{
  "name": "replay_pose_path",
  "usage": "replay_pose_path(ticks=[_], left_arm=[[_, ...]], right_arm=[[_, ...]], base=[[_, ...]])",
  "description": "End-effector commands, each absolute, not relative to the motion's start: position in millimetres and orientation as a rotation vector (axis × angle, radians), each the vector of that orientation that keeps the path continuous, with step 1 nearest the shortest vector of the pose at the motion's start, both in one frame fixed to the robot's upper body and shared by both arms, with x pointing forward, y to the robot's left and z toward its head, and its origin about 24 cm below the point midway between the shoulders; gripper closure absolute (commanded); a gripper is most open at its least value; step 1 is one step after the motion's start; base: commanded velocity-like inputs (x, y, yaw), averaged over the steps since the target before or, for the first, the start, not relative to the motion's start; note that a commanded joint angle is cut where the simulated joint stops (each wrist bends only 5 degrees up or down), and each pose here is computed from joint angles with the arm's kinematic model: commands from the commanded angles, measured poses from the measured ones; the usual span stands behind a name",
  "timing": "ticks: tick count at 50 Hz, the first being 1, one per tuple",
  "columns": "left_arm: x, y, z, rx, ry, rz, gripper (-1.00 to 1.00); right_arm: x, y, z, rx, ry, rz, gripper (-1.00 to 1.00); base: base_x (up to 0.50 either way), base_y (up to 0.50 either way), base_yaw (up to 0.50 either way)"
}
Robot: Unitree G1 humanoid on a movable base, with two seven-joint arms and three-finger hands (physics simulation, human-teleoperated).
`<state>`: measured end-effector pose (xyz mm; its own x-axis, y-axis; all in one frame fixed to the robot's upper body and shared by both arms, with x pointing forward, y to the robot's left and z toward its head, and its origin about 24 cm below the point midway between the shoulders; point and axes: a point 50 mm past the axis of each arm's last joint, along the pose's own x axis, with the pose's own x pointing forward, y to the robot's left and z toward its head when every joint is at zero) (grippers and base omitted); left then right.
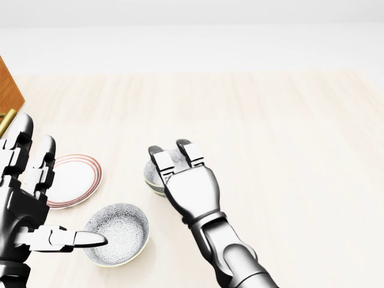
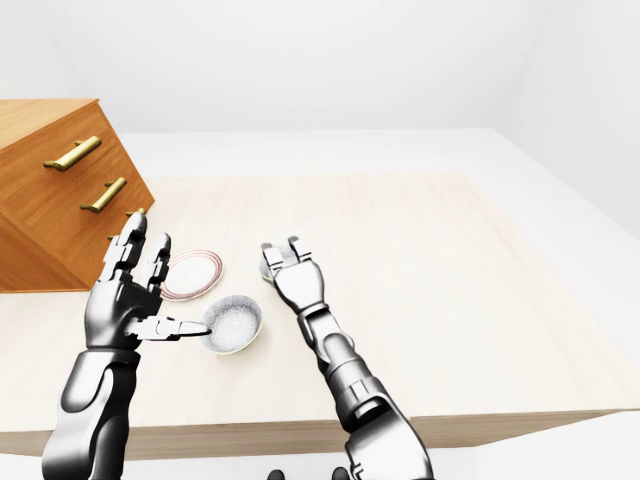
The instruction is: Stack the bowl at the front on the bowl in the middle.
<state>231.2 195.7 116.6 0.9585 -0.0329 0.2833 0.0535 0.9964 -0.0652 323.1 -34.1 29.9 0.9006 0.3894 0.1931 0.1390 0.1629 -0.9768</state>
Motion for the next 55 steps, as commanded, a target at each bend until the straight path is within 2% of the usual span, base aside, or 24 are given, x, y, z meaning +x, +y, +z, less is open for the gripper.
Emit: replay_pose_path(ticks=[1,13,22,33,37,40,43,48,52,55], left_arm=[[232,196,116,-0.072,-0.283,-0.042,-1.0],[234,196,113,-0.076,-0.27,-0.04,-1.0],[234,196,114,-0.078,-0.273,-0.035,-1.0],[229,195,117,-0.081,-0.289,-0.041,-1.0],[228,196,117,-0.087,-0.291,-0.038,-1.0],[227,197,118,-0.091,-0.296,-0.038,-1.0],[224,199,119,-0.1,-0.302,-0.044,-1.0],[217,202,121,-0.107,-0.316,-0.046,-1.0],[206,207,126,-0.119,-0.344,-0.042,-1.0],[189,214,132,-0.133,-0.379,-0.041,-1.0]], right_arm=[[318,-31,51,-1.398,-0.569,0.108,-1.0],[314,-40,99,-1.332,-0.646,-0.013,-1.0],[302,-57,116,-1.24,-0.592,-0.026,-1.0],[253,-100,139,-0.696,-0.348,0.144,-1.0],[226,-108,163,-0.46,-0.452,0.28,-1.0],[201,-118,189,-0.283,-0.604,0.377,-1.0],[178,-137,211,-0.163,-0.748,0.372,-1.0],[147,-159,227,-0.048,-0.873,0.338,-1.0],[138,-172,219,0.05,-0.79,0.335,-1.0],[130,-184,206,0.138,-0.63,0.34,-1.0]], base=[[0.0,0.0,0.0],[0.0,0.0,0.0],[0.0,0.0,0.0],[0.0,0.0,0.0],[0.0,0.0,0.0],[0.0,0.0,0.0],[0.0,0.0,0.0],[0.0,0.0,0.0],[0.0,0.0,0.0],[0.0,0.0,0.0]])
